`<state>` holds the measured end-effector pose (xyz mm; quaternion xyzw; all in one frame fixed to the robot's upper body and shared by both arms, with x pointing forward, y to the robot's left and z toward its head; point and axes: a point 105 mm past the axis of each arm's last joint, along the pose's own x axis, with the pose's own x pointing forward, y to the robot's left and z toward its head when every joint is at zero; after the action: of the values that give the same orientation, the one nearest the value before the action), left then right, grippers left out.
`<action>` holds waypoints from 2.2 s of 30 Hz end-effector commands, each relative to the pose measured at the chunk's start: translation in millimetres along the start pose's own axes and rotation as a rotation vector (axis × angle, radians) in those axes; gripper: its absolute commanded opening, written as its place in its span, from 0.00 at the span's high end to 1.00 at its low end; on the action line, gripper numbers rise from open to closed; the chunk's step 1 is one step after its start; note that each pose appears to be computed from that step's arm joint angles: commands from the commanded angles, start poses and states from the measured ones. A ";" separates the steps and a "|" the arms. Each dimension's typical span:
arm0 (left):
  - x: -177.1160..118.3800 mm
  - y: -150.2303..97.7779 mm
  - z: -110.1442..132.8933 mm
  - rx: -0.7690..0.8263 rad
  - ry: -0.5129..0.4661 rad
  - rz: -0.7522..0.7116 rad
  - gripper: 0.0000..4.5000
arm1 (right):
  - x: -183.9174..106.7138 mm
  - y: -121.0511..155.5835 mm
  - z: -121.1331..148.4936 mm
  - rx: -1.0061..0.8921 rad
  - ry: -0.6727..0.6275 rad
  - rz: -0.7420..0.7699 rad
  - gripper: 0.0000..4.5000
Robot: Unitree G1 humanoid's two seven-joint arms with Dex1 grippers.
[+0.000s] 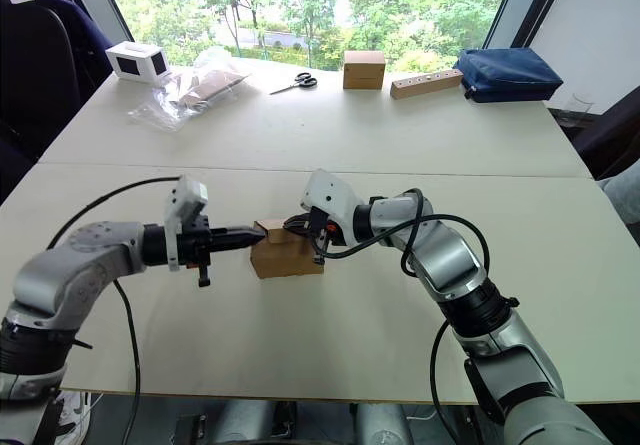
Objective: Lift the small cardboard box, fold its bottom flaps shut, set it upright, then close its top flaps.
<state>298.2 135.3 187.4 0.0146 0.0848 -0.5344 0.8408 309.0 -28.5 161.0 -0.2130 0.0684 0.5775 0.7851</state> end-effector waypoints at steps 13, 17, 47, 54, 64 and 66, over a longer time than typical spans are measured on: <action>20.9 13.0 -11.4 0.087 0.041 0.045 0.99 | -7.9 -7.1 18.8 -0.075 -0.042 -0.051 1.00; 21.8 12.3 -13.6 0.081 0.043 0.043 0.99 | -11.8 -3.6 23.1 -0.059 -0.074 -0.035 1.00; 24.3 11.4 -22.7 0.092 0.064 0.032 0.99 | -6.1 27.3 7.0 -0.109 0.000 0.071 1.00; 24.4 8.8 -23.4 0.083 0.066 0.022 0.99 | -3.9 16.0 -0.7 -0.153 0.043 0.017 1.00; 24.8 7.9 -21.9 0.064 0.051 0.023 0.99 | 0.4 5.3 -6.5 -0.201 0.077 -0.031 1.00; 25.1 7.2 -22.4 0.063 0.052 0.020 0.99 | 1.4 4.8 -6.9 -0.210 0.083 -0.032 1.00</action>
<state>314.3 119.9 148.3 0.0512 0.1129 -0.5240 0.8427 303.4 -29.6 151.0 -0.3052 0.0436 0.5663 0.7644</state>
